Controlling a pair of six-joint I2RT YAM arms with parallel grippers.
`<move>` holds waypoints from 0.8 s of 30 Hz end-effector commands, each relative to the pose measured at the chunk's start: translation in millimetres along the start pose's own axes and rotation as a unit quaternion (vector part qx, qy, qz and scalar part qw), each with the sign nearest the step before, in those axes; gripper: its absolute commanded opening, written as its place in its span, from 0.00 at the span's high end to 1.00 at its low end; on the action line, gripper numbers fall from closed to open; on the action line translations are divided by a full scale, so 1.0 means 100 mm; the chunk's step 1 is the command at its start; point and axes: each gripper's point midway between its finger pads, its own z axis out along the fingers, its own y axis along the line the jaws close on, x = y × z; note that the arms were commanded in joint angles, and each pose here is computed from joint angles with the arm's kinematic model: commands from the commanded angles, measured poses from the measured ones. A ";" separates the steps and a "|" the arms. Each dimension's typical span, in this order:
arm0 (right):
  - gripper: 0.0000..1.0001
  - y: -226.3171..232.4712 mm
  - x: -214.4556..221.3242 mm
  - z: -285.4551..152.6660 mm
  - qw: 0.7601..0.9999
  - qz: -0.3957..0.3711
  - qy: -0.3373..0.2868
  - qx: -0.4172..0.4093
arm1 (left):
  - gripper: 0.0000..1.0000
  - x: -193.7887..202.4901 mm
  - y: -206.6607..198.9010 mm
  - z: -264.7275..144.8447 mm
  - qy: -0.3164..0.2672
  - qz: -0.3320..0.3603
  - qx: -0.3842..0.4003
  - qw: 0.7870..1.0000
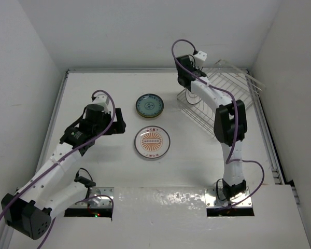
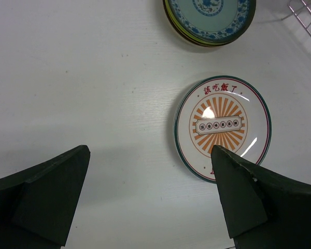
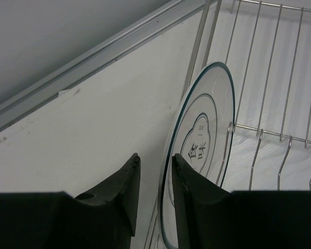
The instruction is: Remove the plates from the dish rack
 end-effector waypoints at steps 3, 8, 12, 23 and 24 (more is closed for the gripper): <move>0.87 -0.09 -0.16 -0.02 0.999 0.028 -0.018 0.005 | 0.00 -0.09 -0.04 0.00 -0.019 0.004 0.012 1.000; 0.92 -0.12 -0.33 -0.15 0.998 0.048 -0.027 0.004 | 0.00 -0.10 -0.01 0.01 -0.019 0.001 0.009 1.000; 0.99 -0.21 -0.48 -0.27 0.996 0.078 -0.045 0.014 | 0.00 -0.11 0.01 0.01 -0.020 -0.001 0.005 1.000; 1.00 0.06 -1.62 -1.12 0.967 0.111 -0.163 -0.163 | 0.00 -0.23 0.23 -0.06 -0.051 -0.031 -0.041 0.997; 1.00 0.14 -1.73 -1.23 0.960 0.108 -0.171 -0.195 | 0.00 -0.25 0.25 -0.07 -0.055 -0.036 -0.046 0.997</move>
